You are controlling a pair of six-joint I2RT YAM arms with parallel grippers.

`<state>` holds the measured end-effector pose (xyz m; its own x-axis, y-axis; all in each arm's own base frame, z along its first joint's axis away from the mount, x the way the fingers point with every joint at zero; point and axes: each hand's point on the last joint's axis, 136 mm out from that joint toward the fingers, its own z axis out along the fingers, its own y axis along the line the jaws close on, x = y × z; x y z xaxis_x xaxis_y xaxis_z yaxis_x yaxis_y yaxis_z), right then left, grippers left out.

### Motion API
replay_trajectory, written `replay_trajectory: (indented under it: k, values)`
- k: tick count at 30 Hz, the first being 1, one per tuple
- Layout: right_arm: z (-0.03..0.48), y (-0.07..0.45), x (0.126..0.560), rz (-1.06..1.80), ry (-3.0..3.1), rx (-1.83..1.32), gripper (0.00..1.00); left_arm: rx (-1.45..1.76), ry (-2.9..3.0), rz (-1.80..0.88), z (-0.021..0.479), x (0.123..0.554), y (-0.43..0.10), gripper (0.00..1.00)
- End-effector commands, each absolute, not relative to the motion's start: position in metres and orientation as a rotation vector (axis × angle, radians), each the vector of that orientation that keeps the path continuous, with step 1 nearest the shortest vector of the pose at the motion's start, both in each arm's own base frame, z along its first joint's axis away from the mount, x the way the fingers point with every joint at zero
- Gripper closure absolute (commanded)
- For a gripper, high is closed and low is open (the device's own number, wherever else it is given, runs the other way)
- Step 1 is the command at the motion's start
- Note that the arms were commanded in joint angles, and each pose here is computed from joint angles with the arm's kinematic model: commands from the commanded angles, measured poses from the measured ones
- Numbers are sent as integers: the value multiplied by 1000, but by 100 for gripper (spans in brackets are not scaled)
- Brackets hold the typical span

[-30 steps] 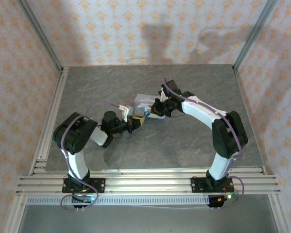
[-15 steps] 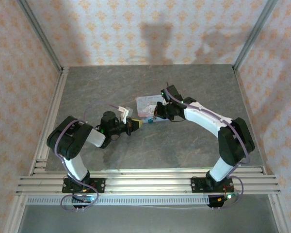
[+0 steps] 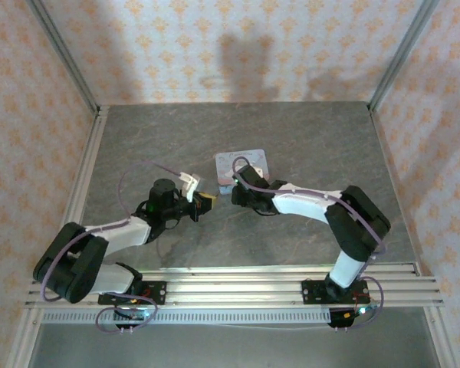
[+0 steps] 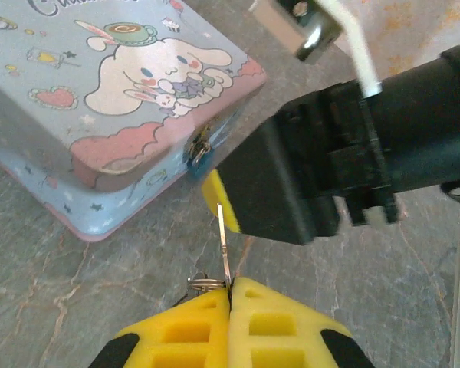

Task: Unlock the padlock with the key

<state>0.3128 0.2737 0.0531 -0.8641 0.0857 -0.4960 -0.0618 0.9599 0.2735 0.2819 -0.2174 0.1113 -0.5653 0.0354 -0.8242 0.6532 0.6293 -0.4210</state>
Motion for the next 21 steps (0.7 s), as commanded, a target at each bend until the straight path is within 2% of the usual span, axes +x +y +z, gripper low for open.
replay_trajectory:
  k: [1,21]
  values:
    - [65,277,338,313,2468,7,49,547,2055,-879,106,272,-209,100]
    - [42,280,366,125,2439,-78,59,540,2038,-824,116,262,-197,100]
